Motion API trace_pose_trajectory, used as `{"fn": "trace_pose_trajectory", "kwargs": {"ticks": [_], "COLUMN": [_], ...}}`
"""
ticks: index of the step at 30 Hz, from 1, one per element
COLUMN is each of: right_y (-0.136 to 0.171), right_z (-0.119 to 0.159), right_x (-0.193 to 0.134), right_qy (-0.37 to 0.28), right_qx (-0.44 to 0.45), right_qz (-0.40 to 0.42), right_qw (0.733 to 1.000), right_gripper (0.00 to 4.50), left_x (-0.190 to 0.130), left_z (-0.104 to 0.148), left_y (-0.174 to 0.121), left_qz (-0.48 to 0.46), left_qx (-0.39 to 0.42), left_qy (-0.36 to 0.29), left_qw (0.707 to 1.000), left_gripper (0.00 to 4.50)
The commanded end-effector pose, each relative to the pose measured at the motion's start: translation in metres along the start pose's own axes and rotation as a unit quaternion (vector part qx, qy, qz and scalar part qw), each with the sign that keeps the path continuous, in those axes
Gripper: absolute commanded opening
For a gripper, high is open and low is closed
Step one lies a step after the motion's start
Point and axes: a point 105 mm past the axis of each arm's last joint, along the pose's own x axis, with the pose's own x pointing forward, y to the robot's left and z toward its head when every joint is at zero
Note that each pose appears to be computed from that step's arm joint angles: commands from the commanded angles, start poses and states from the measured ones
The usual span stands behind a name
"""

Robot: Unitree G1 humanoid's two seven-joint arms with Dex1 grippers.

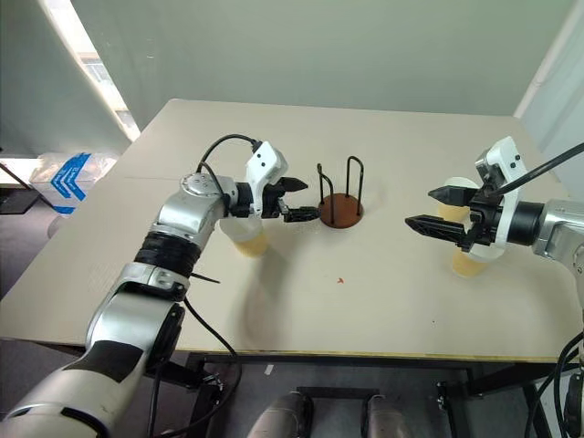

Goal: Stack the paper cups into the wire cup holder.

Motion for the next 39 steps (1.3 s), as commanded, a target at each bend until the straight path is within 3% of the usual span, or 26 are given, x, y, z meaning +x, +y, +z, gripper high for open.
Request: {"fn": "trace_pose_trajectory", "kwargs": {"ticks": [1, 13, 16, 27, 33, 39], "right_y": [0.001, 0.002, 0.003, -0.002, -0.005, 0.012], "right_z": [0.011, 0.008, 0.009, 0.009, 0.012, 0.012], "right_x": [-0.008, -0.007, -0.005, -0.007, -0.014, -0.039], "right_qy": [-0.016, -0.015, -0.020, -0.027, -0.030, -0.006], "right_qx": [-0.024, -0.022, -0.023, -0.036, -0.045, -0.074], "right_qz": [-0.012, -0.014, -0.014, -0.037, -0.048, -0.012], "right_qw": [1.000, 1.000, 0.999, 0.998, 0.997, 0.997], "right_gripper": [4.48, 4.48, 4.50, 4.50, 4.50, 4.50], "left_x": [0.005, 0.046, 0.057, 0.064, 0.054, 0.027], "left_z": [0.020, 0.020, 0.023, 0.043, 0.044, 0.029], "left_y": [0.001, -0.009, -0.012, -0.024, -0.039, -0.089], "left_qz": [0.000, 0.015, 0.026, -0.008, -0.080, -0.240], "left_qx": [0.027, 0.012, 0.014, 0.035, 0.050, 0.067], "left_qy": [-0.021, -0.019, -0.019, -0.055, -0.068, -0.075], "left_qw": [0.999, 1.000, 0.999, 0.998, 0.993, 0.966], "left_gripper": [4.50, 4.50, 3.90, 0.04, 0.04, 0.04]}}
